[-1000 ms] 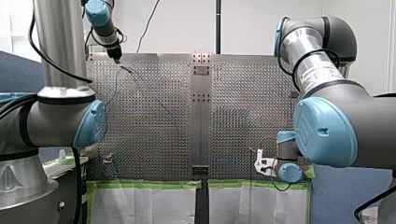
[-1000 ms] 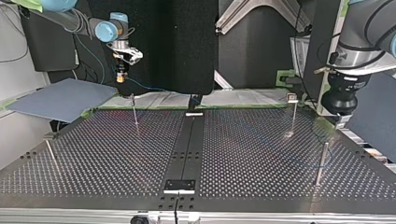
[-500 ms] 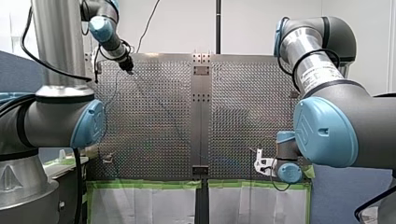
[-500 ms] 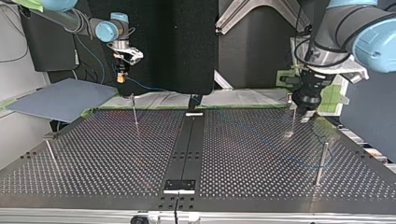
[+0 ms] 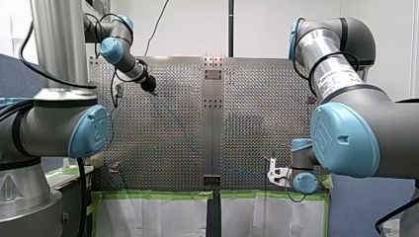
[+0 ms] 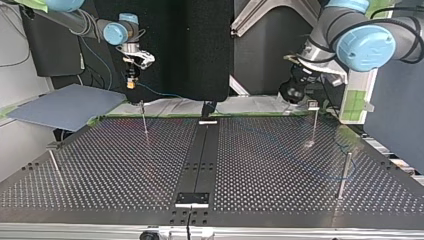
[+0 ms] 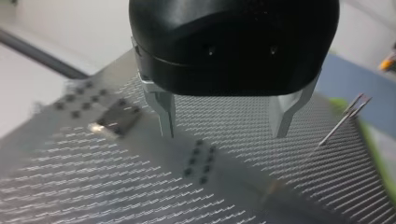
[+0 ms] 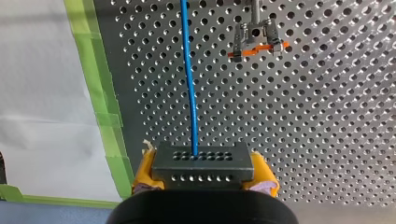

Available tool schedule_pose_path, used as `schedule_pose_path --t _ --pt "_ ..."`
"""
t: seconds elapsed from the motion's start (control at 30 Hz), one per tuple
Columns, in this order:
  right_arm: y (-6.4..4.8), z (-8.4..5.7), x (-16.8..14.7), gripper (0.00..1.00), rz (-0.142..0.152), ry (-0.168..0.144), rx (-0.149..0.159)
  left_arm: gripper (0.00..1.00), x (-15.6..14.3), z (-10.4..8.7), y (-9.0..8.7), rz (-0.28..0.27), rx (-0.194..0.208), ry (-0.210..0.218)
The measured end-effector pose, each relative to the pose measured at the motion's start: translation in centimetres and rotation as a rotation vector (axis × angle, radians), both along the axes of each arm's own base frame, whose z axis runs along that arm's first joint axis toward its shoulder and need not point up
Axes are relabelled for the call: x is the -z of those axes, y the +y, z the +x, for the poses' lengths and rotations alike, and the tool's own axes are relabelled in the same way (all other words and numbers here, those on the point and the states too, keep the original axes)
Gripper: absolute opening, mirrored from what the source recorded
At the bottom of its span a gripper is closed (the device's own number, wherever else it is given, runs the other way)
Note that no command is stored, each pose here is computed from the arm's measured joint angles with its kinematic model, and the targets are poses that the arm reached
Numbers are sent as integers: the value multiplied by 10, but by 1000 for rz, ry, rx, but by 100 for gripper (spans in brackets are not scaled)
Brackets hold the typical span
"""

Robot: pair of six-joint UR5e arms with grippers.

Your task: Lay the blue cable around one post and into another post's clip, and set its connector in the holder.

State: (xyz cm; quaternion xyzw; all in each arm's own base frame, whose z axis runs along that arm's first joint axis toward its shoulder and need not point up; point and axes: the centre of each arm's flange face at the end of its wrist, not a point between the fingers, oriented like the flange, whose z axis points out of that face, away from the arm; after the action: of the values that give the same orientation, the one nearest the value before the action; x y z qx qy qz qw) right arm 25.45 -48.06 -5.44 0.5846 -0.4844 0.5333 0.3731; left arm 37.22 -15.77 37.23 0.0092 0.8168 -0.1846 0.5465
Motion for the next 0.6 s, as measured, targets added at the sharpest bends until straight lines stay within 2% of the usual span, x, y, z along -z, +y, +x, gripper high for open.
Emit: schedule_pose_path --t 0.07,0.2,0.4,0.6 --pt "0 0 0 0 -2 2 -2 100 14 -1 -7 3 22 18" --pt "-1 1 -1 0 -8 3 -12 100 34 -4 -18 10 36 35" --pt "-2 3 -2 0 -21 6 -54 100 40 -6 -33 19 38 3" --pt "-8 1 -4 0 -57 10 -96 100 49 -3 -50 40 43 -24"
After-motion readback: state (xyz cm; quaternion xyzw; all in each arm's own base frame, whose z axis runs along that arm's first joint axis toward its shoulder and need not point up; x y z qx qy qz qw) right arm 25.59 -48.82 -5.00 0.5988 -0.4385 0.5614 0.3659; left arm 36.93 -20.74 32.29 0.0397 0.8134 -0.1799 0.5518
